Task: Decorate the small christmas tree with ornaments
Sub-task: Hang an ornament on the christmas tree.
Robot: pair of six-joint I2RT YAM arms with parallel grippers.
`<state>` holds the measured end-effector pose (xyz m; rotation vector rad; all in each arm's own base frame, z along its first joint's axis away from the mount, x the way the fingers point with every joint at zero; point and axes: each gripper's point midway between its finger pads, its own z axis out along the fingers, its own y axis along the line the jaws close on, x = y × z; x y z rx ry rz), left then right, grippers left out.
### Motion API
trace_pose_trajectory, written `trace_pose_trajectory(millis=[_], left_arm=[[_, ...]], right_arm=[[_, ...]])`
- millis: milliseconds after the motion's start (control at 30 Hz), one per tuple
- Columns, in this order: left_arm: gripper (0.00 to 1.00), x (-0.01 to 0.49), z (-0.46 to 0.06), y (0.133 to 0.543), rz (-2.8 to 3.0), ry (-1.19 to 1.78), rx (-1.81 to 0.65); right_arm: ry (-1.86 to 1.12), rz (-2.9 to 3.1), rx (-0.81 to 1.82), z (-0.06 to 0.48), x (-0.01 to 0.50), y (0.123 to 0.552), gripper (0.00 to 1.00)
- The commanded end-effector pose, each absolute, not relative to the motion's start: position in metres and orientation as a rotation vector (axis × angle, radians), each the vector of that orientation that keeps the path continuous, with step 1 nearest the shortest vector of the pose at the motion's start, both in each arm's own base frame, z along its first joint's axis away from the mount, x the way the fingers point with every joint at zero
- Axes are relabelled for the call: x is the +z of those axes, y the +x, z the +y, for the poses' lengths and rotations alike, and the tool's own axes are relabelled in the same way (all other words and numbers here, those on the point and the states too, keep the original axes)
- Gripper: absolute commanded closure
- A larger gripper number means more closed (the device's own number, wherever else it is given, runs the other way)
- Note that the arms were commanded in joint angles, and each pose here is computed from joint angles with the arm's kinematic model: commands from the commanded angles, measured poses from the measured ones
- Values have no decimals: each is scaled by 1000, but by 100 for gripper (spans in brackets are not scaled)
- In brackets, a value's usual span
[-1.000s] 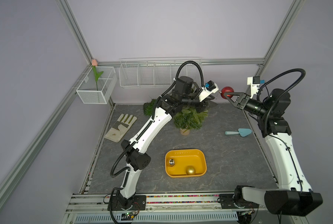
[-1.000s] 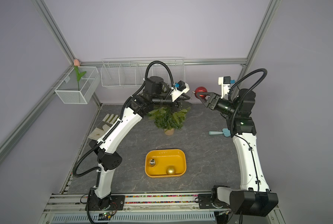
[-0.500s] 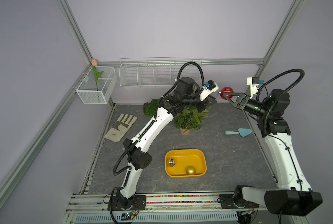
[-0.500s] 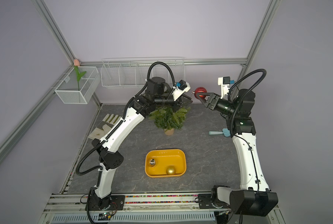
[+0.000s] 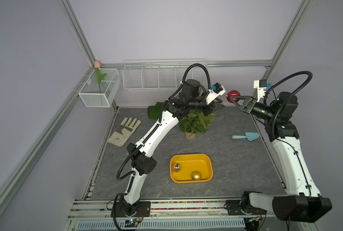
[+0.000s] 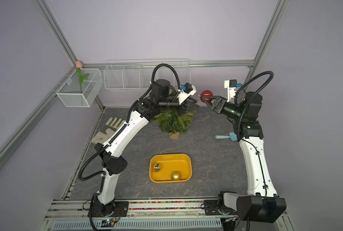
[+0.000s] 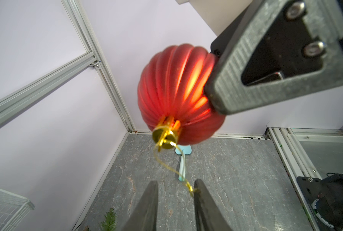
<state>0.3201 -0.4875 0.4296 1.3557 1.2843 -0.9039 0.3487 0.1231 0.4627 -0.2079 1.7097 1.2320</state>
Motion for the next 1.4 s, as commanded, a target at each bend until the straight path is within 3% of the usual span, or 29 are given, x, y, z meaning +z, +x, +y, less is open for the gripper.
trace_pose_trajectory(millis=[0, 333, 600, 967, 1100, 1367], left_arm=[[68, 433, -492, 316, 1243, 1376, -915], [69, 428, -491, 319, 1263, 1378, -897], [58, 424, -492, 312, 1259, 1409, -929], [57, 425, -492, 319, 1276, 1376, -909], [52, 424, -494, 320, 1280, 1370, -917], [62, 429, -497, 330, 1287, 1316, -901]], right_arm=[[-195, 1724, 1210, 120, 457, 354, 59], [-187, 1727, 1188, 118, 459, 357, 60], [-174, 1731, 1155, 115, 460, 358, 60], [-176, 1730, 1161, 115, 460, 356, 60], [-180, 1727, 1165, 115, 461, 356, 61], [-186, 1716, 1197, 118, 463, 356, 61]])
